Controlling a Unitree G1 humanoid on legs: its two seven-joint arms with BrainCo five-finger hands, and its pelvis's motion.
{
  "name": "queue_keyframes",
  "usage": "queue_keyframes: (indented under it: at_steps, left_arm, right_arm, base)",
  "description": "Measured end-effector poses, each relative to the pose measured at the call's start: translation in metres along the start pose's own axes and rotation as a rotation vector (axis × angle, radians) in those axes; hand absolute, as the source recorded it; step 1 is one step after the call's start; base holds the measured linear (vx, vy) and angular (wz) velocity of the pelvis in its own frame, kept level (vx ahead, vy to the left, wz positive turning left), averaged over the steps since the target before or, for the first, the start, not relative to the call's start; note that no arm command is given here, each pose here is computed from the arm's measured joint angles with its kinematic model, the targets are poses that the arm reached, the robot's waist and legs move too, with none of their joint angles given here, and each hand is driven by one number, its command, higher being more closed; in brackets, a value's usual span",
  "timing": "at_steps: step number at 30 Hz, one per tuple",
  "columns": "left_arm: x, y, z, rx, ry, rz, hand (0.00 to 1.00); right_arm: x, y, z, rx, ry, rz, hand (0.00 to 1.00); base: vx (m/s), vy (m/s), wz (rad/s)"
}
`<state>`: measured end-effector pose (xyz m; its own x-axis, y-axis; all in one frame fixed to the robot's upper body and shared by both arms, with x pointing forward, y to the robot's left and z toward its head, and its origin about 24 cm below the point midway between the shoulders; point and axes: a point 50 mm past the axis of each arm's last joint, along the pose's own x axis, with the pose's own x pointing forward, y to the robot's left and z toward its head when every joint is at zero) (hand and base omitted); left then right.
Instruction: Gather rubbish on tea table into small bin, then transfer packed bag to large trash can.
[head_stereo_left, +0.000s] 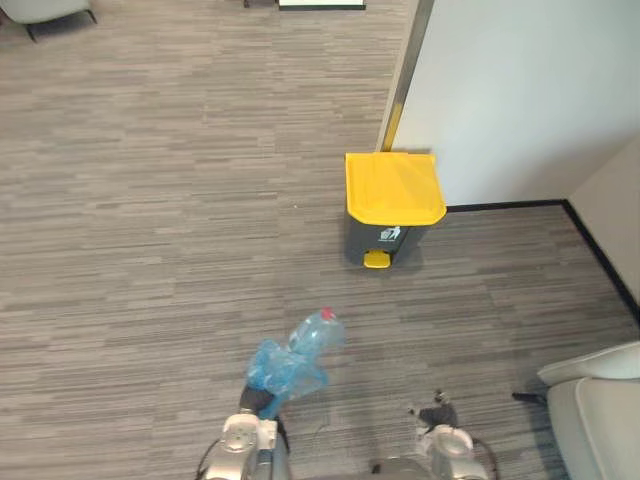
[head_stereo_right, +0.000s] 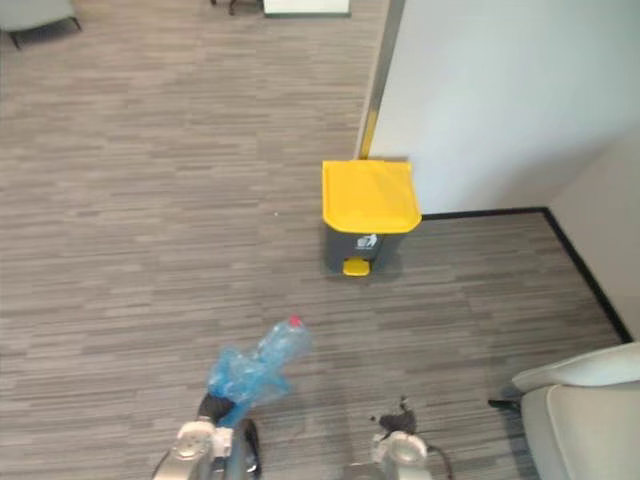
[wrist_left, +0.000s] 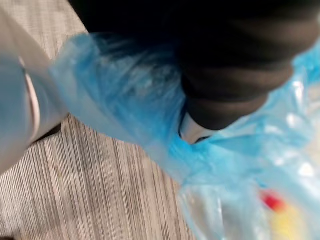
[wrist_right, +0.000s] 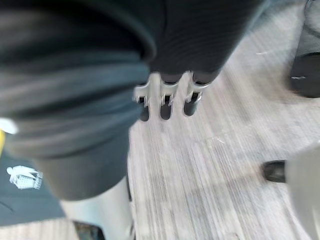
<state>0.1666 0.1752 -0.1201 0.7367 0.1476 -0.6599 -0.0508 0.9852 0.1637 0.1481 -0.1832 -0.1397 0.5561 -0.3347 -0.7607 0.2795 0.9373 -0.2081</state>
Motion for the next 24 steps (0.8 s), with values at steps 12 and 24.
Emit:
queue_keyframes:
  at_steps: [12,24]
  left_arm:
    - [-0.003,0.007,-0.022,0.064,0.092,-0.002,1.0]
    - [-0.006,-0.022,-0.013,-0.051,0.056,-0.049,1.0]
  right_arm:
    - [0.002,0.0,0.007,-0.025,-0.029,0.006,0.0]
    - [-0.001,-0.017,-0.006,-0.032,-0.006,-0.029,0.0]
  base:
    - [0.21,0.062,-0.36]
    - [0.37,-0.015,-0.07]
